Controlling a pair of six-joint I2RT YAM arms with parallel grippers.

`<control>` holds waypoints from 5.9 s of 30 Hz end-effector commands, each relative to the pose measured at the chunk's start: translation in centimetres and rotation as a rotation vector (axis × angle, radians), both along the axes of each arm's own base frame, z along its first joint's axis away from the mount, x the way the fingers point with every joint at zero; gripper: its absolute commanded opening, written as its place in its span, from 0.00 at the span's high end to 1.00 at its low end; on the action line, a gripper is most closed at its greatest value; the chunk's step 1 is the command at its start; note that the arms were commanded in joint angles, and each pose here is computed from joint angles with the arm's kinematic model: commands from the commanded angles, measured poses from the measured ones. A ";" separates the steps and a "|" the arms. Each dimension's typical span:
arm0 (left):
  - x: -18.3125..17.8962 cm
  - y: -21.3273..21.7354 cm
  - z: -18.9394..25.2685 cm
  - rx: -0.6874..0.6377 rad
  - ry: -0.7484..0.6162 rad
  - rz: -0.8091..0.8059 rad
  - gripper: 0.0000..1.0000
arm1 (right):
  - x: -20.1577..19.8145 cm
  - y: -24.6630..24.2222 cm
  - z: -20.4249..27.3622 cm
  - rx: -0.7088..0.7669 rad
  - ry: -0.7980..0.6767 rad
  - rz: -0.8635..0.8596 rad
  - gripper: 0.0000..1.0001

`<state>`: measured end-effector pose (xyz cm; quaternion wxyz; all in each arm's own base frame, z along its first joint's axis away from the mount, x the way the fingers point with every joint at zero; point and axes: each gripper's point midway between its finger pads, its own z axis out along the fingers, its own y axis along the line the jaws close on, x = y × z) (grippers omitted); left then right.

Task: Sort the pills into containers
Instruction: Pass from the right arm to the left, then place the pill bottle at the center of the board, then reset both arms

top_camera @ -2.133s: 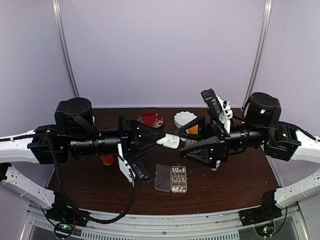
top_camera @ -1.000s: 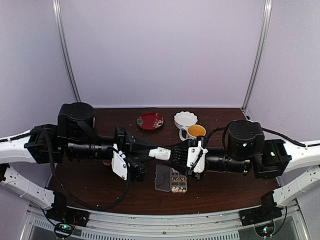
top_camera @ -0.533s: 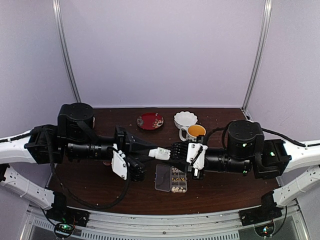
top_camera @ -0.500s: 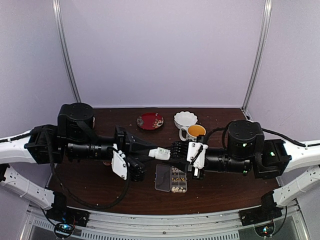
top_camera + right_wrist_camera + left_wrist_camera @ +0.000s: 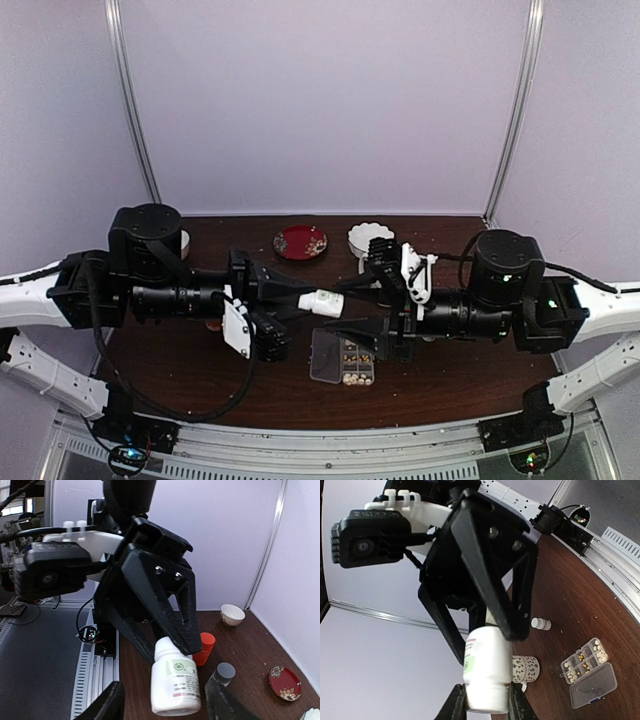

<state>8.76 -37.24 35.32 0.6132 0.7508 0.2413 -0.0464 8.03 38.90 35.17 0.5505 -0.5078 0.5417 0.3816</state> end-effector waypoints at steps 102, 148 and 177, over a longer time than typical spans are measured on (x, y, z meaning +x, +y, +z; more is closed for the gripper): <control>12.9 13.2 -8.7 -0.637 1.298 1.013 0.02 | 19.0 -22.2 -25.9 -0.582 0.914 -1.297 0.43; 12.3 4.2 -22.4 -0.153 1.547 1.139 0.73 | 12.2 -12.5 -26.7 -0.606 0.911 -0.894 0.52; 11.6 0.3 -32.6 0.047 1.578 1.262 0.83 | 10.6 -9.4 -33.6 -0.579 1.040 -0.815 1.00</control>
